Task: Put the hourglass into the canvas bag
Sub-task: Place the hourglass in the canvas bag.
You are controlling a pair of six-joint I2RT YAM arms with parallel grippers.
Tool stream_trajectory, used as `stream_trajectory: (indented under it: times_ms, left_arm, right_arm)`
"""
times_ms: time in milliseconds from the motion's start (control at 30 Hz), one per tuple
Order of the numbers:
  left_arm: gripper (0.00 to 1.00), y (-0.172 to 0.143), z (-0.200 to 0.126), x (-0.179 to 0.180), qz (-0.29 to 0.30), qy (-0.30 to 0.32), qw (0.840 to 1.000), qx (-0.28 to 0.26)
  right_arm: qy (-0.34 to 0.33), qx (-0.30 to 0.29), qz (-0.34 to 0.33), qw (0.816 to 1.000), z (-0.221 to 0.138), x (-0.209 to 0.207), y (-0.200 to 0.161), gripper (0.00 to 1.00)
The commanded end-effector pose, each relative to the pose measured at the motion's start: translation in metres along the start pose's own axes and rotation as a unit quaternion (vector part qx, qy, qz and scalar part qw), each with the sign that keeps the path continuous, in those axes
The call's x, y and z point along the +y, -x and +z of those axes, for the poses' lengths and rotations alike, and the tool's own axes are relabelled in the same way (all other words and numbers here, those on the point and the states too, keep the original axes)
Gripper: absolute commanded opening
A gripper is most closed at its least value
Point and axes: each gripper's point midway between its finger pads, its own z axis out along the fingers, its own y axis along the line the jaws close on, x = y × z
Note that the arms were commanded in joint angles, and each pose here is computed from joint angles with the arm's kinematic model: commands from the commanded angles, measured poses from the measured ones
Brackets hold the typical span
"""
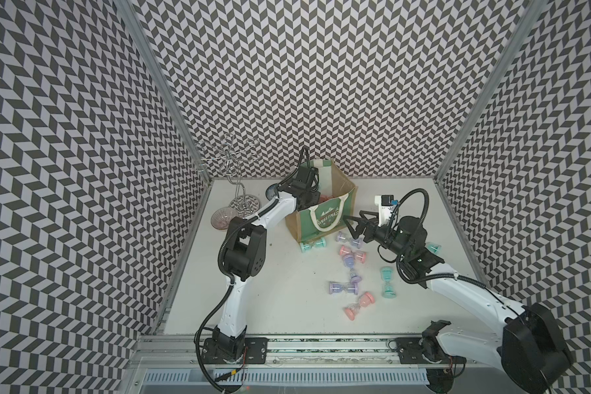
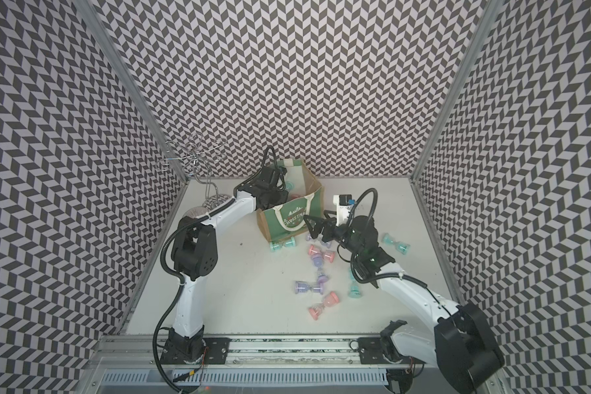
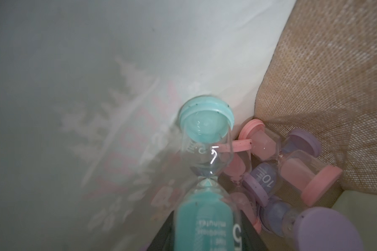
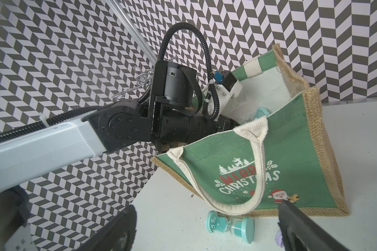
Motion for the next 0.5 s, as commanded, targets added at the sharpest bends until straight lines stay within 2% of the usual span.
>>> stream_trajectory:
  times_ms: [0,300,467]
  left_arm:
    - [0.43,0.014,-0.007,0.007,0.004,0.012,1.0,-0.02]
    - [0.51,0.023,-0.021,0.006,-0.005,0.005,0.999,-0.032]
    - [0.56,0.037,-0.042,0.004,-0.008,0.0,0.999,-0.054]
  right_arm:
    - [0.011,-0.025,-0.01,1.0,-0.001,0.007,0.017,0.99]
    - [0.009,-0.027,-0.01,1.0,-0.004,0.008,0.018,0.99]
    - [0.018,-0.021,-0.009,1.0,-0.006,0.012,0.017,0.99]
